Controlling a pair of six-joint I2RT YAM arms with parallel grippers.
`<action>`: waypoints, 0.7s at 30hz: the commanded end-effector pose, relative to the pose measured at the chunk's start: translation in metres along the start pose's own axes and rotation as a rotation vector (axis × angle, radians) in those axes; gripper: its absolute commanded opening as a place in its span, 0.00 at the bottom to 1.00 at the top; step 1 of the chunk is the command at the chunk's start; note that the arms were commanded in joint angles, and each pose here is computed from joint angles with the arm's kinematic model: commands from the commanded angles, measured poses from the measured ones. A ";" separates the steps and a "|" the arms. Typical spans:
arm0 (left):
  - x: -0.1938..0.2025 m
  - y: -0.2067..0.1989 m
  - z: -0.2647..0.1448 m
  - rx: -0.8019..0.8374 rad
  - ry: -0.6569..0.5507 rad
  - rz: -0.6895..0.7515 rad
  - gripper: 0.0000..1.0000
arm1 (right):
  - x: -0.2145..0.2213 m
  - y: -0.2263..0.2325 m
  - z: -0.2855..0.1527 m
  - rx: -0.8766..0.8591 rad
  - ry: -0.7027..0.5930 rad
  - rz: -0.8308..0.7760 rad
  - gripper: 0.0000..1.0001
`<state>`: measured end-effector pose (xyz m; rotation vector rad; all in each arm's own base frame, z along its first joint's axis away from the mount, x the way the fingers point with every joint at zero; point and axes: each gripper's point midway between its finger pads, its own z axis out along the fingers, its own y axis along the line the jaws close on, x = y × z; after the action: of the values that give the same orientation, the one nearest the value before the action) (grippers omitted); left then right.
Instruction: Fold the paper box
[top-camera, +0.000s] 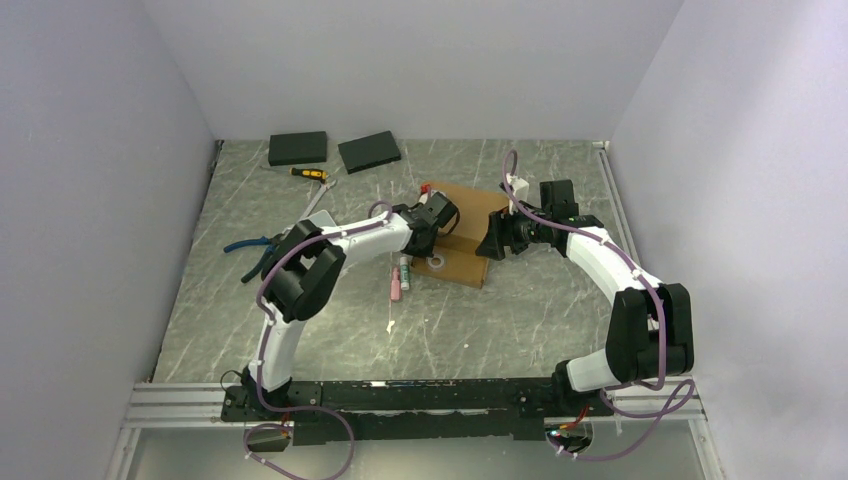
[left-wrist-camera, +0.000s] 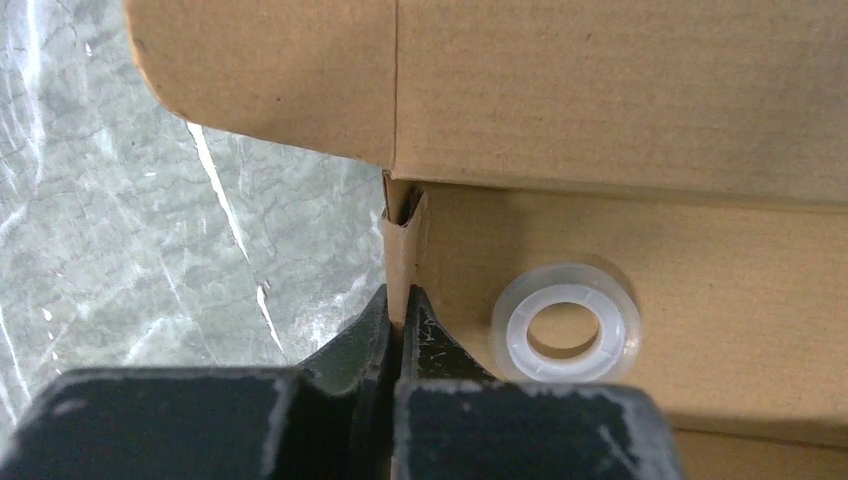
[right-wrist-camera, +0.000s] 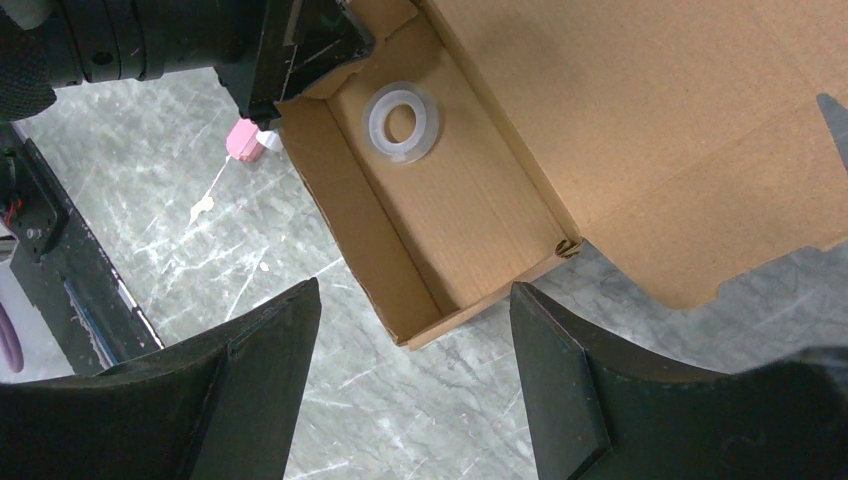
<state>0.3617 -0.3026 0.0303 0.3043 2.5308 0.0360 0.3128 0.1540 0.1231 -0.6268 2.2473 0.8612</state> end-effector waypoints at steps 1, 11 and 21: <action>0.019 0.010 0.017 -0.044 0.064 0.038 0.00 | -0.020 0.001 -0.005 0.002 -0.040 -0.055 0.73; 0.011 0.010 0.016 -0.057 0.042 0.016 0.13 | -0.019 0.000 -0.005 0.009 -0.036 -0.058 0.74; -0.018 0.006 -0.021 0.013 -0.047 -0.052 0.32 | -0.019 0.001 -0.006 0.005 -0.035 -0.068 0.75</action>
<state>0.3631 -0.2972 0.0269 0.2912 2.5391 0.0550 0.3124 0.1531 0.1224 -0.6377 2.2482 0.8536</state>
